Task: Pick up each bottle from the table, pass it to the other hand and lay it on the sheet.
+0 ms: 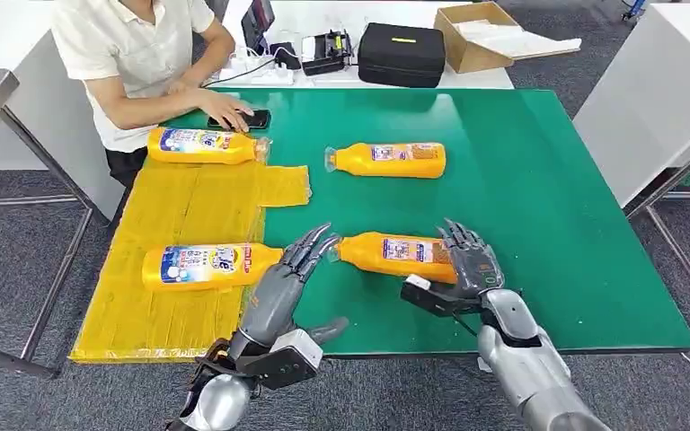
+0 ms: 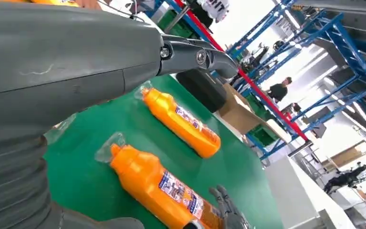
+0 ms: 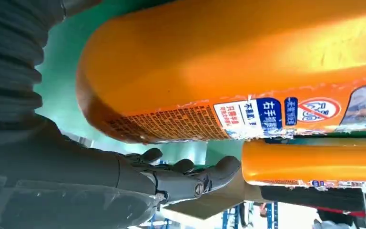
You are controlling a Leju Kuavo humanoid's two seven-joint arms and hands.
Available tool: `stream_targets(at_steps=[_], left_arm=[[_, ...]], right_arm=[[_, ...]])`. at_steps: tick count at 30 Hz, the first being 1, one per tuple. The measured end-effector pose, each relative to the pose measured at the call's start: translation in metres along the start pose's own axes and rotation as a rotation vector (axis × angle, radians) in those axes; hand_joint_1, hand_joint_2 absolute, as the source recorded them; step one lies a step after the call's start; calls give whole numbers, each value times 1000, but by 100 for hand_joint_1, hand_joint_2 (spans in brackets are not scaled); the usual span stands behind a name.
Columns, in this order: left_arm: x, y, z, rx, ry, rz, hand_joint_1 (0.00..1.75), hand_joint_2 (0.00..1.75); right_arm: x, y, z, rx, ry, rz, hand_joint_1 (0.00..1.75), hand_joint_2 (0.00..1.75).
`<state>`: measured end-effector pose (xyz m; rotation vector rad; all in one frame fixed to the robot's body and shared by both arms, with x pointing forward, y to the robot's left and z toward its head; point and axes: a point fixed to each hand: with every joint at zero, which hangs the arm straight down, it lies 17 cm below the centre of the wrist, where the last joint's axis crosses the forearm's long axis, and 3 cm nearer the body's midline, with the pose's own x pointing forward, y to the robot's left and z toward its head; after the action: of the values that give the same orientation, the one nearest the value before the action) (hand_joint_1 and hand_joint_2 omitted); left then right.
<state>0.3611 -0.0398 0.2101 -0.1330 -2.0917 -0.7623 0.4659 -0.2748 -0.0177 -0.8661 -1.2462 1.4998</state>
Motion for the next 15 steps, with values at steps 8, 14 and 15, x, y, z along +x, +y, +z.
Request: stream_targets(at_steps=[8,14,15], left_arm=[[0,-6,-1,-18,-3,15,0,175],[2,-8,-3,-22,-15,28,0,175],[2,-8,-3,-22,-17,31,0,175]], right_arm=[[7,5,-12,2,-10,-71,0,175],[9,14,-14,32,-19,-128,175,175],[9,16,-14,43,-22,-146,175,175]])
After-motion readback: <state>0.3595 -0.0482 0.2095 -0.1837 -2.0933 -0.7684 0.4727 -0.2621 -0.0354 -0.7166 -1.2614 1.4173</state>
